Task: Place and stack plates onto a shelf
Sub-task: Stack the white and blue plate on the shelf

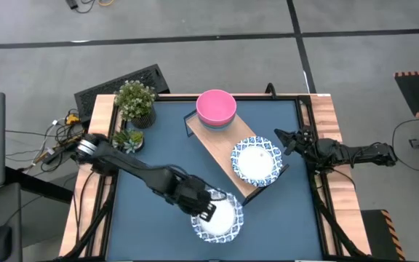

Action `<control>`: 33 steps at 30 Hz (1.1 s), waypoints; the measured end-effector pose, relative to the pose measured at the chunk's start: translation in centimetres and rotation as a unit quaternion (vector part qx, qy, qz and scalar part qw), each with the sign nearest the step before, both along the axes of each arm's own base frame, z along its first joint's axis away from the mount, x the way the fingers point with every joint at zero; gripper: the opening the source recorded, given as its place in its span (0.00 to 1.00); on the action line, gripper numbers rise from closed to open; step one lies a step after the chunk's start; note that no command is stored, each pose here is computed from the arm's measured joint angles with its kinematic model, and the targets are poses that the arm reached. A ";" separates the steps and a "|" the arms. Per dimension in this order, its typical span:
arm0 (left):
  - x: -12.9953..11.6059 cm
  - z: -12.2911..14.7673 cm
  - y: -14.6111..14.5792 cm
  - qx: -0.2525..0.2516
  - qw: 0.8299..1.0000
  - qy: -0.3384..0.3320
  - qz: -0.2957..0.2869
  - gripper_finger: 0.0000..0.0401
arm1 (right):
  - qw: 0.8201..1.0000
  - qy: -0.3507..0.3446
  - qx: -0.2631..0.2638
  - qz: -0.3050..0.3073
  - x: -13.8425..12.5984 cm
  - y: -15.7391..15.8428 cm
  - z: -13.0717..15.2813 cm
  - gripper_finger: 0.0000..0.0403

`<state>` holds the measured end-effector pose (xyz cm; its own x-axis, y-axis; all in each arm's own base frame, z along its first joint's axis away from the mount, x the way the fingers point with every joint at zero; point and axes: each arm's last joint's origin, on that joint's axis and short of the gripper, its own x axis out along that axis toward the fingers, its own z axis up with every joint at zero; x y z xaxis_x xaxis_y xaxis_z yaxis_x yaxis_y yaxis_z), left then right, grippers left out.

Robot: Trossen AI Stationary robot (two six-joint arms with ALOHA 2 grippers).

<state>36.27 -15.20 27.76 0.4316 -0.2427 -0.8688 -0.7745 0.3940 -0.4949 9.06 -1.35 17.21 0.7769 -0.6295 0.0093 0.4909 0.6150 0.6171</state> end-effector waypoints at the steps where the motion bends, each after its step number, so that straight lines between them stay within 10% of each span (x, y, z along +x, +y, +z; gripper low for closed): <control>1: -0.5 1.1 0.3 -0.010 1.000 -0.011 0.016 0.00 | 1.000 0.000 0.000 0.000 0.0 0.0 0.0 0.14; 6: -2.7 6.2 2.0 -0.052 0.984 -0.086 0.145 0.00 | 1.000 0.001 -0.001 -0.001 0.0 0.0 0.0 0.14; 12: -3.3 10.0 4.9 -0.030 0.923 -0.222 0.313 0.00 | 1.000 0.001 -0.001 -0.001 0.0 0.0 0.0 0.14; 21: -0.2 9.9 8.5 -0.021 0.891 -0.287 0.351 0.00 | 1.000 0.001 -0.001 -0.003 0.0 0.0 0.0 0.14; 33: 3.2 7.3 10.7 -0.061 0.895 -0.274 0.347 0.00 | 1.000 0.001 -0.002 -0.009 0.0 -0.1 0.0 0.14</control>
<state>39.50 -4.51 35.08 0.8679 0.1713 -0.4662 -0.4398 -0.1711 -0.8816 9.02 -1.44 17.21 0.7654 -0.6435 0.0100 0.5032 0.6080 0.6141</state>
